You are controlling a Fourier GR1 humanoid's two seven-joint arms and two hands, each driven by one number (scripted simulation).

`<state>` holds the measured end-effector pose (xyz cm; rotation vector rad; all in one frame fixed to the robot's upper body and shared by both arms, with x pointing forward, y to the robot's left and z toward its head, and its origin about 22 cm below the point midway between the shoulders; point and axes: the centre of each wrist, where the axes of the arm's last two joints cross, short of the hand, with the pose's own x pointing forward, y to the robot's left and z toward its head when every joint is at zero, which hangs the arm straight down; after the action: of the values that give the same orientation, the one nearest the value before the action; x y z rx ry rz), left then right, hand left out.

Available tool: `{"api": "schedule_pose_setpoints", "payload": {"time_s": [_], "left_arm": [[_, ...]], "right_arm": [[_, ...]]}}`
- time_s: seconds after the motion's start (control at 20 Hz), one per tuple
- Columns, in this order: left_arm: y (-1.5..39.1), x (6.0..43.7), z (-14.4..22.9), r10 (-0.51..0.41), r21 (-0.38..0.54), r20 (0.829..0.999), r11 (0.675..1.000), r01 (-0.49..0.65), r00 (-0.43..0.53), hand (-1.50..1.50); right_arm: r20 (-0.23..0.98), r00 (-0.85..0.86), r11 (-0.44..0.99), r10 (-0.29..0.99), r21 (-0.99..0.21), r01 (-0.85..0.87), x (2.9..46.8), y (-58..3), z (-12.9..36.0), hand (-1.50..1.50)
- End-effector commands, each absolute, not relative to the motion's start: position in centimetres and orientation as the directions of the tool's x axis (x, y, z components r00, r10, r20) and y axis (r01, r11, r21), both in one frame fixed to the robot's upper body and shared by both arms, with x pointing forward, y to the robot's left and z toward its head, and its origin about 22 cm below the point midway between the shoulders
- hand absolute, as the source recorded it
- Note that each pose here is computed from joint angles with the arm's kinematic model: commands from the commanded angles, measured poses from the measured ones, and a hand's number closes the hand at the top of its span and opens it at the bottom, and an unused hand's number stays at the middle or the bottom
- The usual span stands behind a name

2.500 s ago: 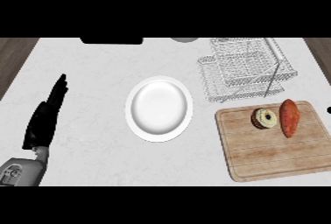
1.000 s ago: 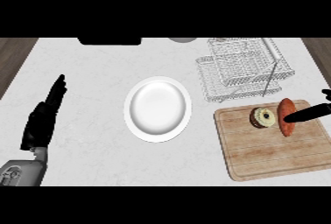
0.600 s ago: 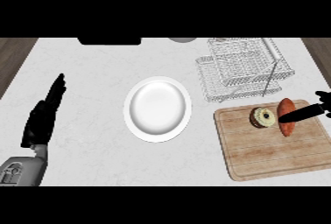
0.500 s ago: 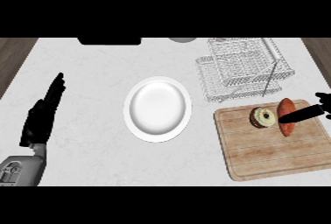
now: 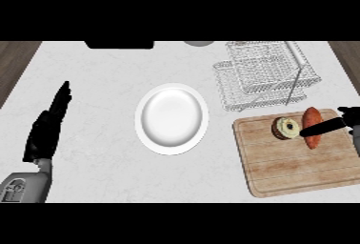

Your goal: Pick the sweet potato from the cutting board and place it in the tiered basket

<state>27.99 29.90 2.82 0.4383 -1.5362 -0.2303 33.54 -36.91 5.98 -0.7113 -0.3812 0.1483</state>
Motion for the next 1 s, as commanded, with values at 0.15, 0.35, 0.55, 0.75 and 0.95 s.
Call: {"api": "schedule_pose_setpoints", "payload": {"time_s": [0.15, 0.35, 0.55, 0.75, 0.95], "left_arm": [[30.4, 26.8, 2.9, -0.413, 0.413, 0.91, 0.901, -0.13, 0.028, 0.0], [30.3, 27.5, 3.7, -0.421, 0.422, 0.906, 0.898, -0.129, 0.029, 0.0], [29.4, 28.0, 4.3, -0.41, 0.41, 0.912, 0.903, -0.131, 0.03, 0.0], [29.1, 28.4, 4.4, -0.409, 0.408, 0.912, 0.905, -0.117, 0.019, 0.0], [29.6, 28.6, 4.4, -0.414, 0.415, 0.91, 0.902, -0.12, 0.033, 0.0]], "right_arm": [[0.239, 0.942, 0.769, 0.234, -0.638, -0.029, 34.8, -36.8, 5.0, -1.5], [0.25, 0.942, 0.795, 0.224, -0.606, -0.028, 33.6, -35.7, 1.7, -1.5], [0.239, 0.942, 0.838, 0.238, -0.54, -0.075, 34.2, -35.4, 1.9, 1.5], [0.193, 0.879, 0.766, 0.436, -0.593, -0.25, 34.8, -35.7, 1.8, 1.5], [0.22, 0.873, 0.746, 0.435, -0.632, -0.212, 34.3, -36.0, 2.5, 1.5]]}}
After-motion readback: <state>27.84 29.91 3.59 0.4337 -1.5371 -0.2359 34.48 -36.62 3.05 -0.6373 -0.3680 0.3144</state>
